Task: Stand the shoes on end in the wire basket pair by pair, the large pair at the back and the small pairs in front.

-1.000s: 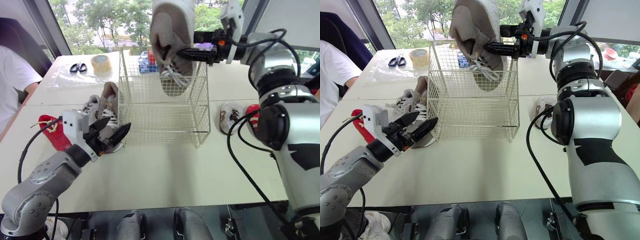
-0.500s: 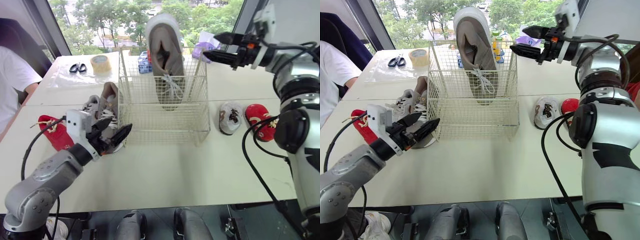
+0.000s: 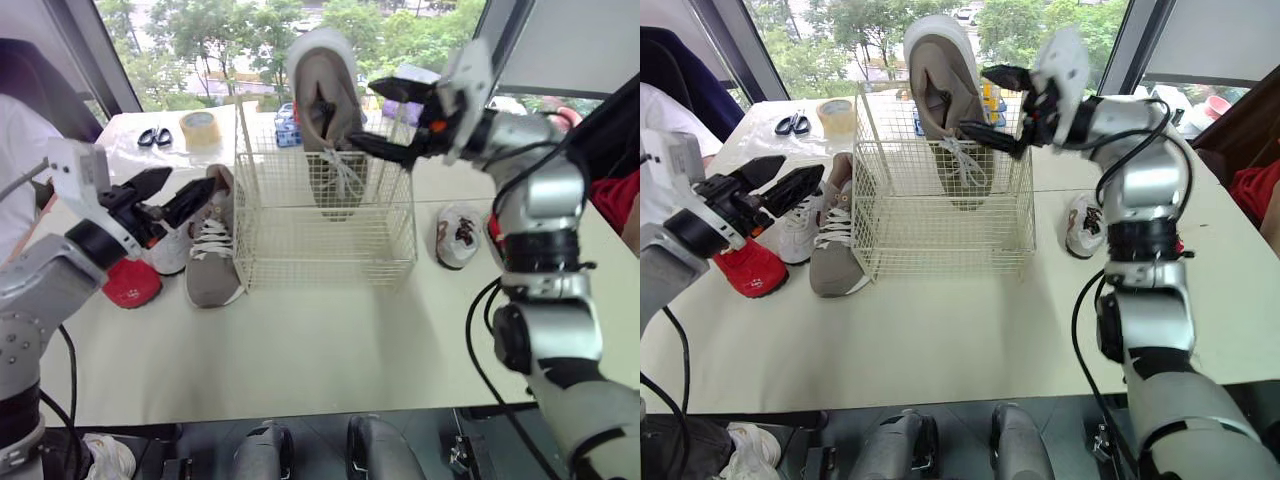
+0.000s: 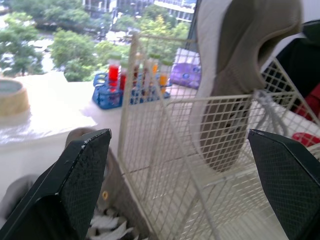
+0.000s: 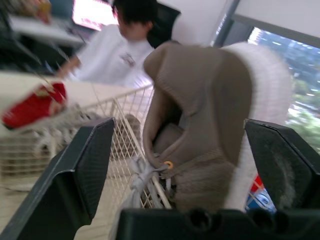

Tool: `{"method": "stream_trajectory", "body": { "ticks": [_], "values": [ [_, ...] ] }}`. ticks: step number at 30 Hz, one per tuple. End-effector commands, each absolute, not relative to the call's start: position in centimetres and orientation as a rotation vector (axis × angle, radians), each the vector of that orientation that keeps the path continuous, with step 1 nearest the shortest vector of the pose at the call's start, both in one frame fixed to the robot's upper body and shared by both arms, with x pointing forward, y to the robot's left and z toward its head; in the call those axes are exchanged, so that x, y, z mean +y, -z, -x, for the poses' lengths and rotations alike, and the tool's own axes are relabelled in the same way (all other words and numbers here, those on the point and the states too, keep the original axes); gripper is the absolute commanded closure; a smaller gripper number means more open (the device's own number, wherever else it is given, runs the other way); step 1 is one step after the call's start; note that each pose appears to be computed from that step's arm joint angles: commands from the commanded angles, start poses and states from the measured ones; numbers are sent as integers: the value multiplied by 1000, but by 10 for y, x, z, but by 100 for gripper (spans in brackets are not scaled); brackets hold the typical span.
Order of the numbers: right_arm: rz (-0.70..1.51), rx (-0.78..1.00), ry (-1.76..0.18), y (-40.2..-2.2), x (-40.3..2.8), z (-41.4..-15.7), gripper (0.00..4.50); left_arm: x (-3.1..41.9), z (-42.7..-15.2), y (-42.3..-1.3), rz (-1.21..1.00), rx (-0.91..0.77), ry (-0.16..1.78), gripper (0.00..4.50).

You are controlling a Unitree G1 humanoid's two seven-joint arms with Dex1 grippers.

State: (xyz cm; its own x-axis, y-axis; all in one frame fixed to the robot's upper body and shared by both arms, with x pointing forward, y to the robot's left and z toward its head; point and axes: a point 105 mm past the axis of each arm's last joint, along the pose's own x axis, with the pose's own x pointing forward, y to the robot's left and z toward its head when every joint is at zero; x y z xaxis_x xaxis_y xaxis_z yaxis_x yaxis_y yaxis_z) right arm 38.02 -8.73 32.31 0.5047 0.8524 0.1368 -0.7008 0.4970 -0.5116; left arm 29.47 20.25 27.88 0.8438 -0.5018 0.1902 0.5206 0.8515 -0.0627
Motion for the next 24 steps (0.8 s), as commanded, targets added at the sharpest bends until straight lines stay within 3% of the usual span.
{"method": "stream_trajectory", "body": {
  "ticks": [1,7,12,15,18,24],
  "values": [
    [358,-488,-779,-341,-82,-377,8,193,-290,-291,51,-200,589,0],
    [265,-478,-792,-347,-90,-350,8,209,-301,-289,22,-175,492,0],
    [185,-336,-873,-332,-112,-333,8,238,-328,-281,4,-39,308,0],
    [100,-196,-1238,-324,-104,-275,8,247,-348,-273,28,164,329,0],
    [139,-70,-1432,-311,-95,-240,8,253,-363,-274,57,272,348,0],
    [266,41,-1429,-288,-83,-235,8,257,-401,-269,-30,385,355,0]
  ]
}}
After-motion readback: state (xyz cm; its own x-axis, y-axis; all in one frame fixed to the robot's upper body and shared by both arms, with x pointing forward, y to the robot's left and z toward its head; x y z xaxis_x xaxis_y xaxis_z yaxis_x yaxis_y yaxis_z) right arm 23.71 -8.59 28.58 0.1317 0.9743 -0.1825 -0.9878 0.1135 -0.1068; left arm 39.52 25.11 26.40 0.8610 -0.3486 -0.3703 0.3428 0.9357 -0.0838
